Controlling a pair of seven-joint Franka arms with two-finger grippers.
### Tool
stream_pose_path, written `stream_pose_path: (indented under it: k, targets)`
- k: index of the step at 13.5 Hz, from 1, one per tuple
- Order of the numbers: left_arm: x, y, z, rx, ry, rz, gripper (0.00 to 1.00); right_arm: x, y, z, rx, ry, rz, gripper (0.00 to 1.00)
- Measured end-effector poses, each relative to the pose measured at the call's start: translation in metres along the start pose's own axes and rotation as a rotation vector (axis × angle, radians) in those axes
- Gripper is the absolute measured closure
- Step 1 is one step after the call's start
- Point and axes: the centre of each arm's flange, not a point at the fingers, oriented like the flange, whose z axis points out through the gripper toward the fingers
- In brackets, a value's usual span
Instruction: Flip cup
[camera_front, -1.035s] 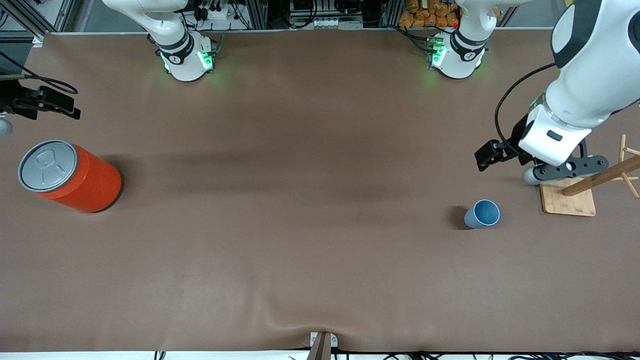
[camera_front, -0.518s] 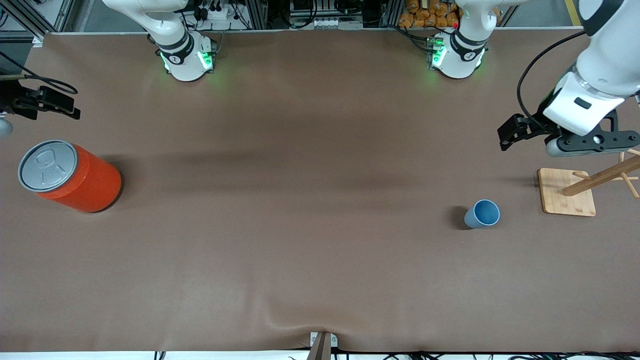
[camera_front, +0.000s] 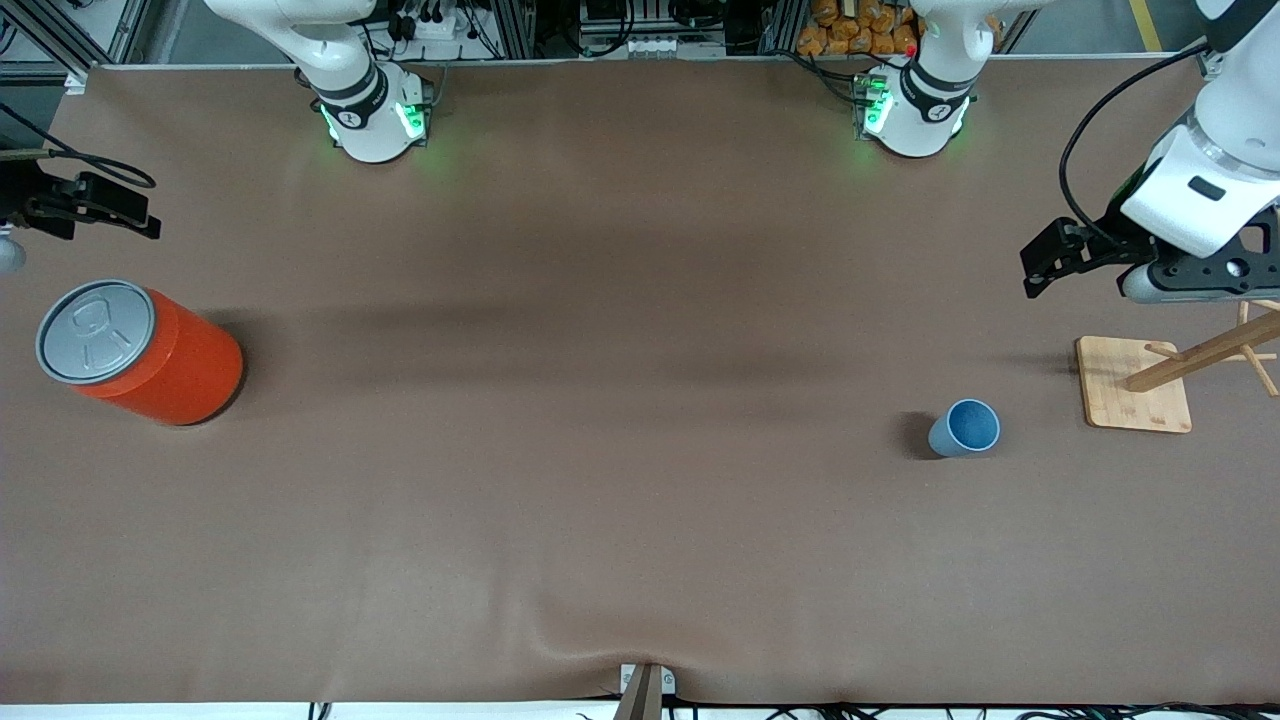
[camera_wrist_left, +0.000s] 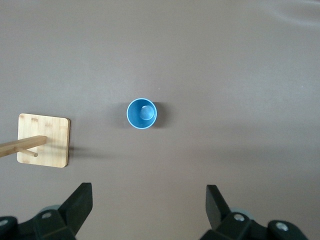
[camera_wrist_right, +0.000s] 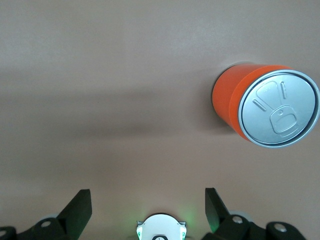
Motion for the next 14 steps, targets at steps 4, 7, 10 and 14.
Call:
stream_pose_path:
  k: [4, 7, 10, 14]
  targets:
    - [0.002, -0.029, 0.001, 0.009, -0.029, 0.002, 0.00, 0.000, 0.000, 0.000, 0.000, 0.000, 0.000, 0.00]
    - [-0.001, -0.059, 0.010, 0.018, -0.103, -0.026, 0.00, 0.000, 0.000, 0.000, 0.000, 0.000, 0.000, 0.00]
    - [-0.009, -0.058, 0.003, 0.023, -0.149, -0.024, 0.00, 0.000, 0.000, 0.000, -0.001, -0.001, 0.001, 0.00]
    - [-0.017, -0.038, -0.013, 0.019, -0.135, 0.008, 0.00, 0.000, 0.001, 0.000, -0.001, -0.001, 0.001, 0.00]
